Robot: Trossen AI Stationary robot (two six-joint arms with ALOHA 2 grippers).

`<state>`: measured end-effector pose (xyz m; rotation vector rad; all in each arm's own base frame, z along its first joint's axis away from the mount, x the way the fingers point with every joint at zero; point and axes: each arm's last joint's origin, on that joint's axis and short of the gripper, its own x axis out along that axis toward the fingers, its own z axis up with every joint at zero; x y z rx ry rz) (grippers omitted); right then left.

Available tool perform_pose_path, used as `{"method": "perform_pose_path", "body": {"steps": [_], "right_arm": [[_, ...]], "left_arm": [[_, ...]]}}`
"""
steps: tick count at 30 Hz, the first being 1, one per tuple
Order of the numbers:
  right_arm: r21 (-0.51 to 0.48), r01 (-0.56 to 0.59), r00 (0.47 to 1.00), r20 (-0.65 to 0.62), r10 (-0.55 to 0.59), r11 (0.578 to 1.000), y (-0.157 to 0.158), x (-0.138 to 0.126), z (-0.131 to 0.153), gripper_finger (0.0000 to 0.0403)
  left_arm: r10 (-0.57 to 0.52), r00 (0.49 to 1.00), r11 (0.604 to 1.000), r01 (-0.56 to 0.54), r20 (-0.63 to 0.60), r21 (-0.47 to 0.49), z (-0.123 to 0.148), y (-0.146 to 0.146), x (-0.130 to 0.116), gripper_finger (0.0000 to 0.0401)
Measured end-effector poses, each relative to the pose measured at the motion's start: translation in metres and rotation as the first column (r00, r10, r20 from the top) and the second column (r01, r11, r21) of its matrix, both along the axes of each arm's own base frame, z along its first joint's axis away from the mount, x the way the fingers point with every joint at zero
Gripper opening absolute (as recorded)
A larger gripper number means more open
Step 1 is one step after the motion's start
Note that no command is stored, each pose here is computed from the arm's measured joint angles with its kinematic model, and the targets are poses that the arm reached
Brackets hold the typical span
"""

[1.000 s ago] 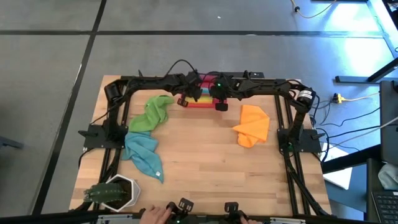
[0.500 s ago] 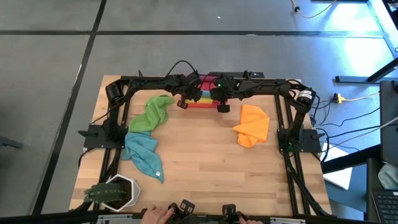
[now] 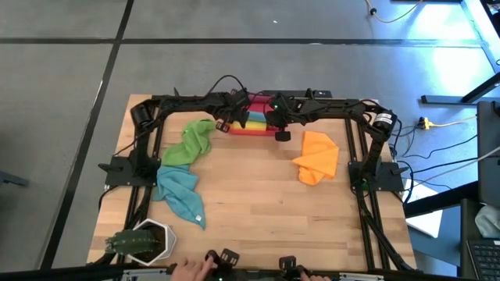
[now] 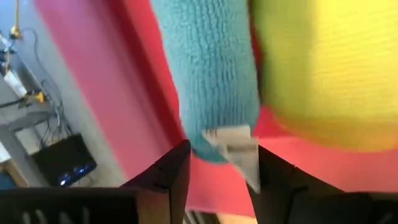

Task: Roll microfiber towels into tight, uniform cylinder then place into a basket
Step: Put the left blue microfiber cloth into the red bin, then roll the orange microfiber cloth

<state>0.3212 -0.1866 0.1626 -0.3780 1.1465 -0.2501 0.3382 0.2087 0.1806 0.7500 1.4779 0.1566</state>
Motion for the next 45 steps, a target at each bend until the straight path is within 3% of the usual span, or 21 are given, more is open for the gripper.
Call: {"method": "perform_pose_path", "body": {"steps": [8,12,20,28,32,40,45], "right_arm": [[-0.007,-0.032,0.999,-0.023,0.031,0.999,0.001,-0.001,-0.001,0.0031],[-0.008,-0.039,0.999,-0.023,0.039,0.999,0.001,0.0,-0.001,0.0031],[-0.009,-0.046,0.999,-0.02,0.046,0.999,0.001,0.0,0.0,0.0055],[-0.031,-0.076,0.997,-0.034,0.075,0.997,0.005,0.003,0.001,0.015],[-0.1,-0.074,0.995,-0.074,0.067,0.992,0.012,0.004,0.008,0.0186],[-0.101,-0.105,0.988,-0.126,0.092,0.989,0.028,0.012,0.024,0.0205],[-0.139,-0.063,0.991,-0.129,0.045,0.988,0.033,0.021,0.043,0.0205]], "left_arm": [[0.039,0.988,0.998,-0.047,0.146,0.05,0.04,-0.006,-0.006,0.0134],[0.034,0.959,0.999,-0.033,0.282,-0.008,0.055,-0.009,-0.004,0.0134],[0.016,0.922,0.996,0.019,0.386,-0.086,0.055,-0.011,0.003,0.0134],[0.015,0.918,0.995,0.025,0.397,-0.095,0.056,-0.011,0.004,0.0134],[0.015,0.918,0.995,0.025,0.397,-0.096,0.056,-0.011,0.004,0.0134],[0.019,0.917,0.995,0.021,0.398,-0.096,0.056,-0.01,0.003,0.0134],[0.049,0.915,0.994,-0.006,0.402,-0.107,0.056,-0.01,0.002,0.0134]]}}
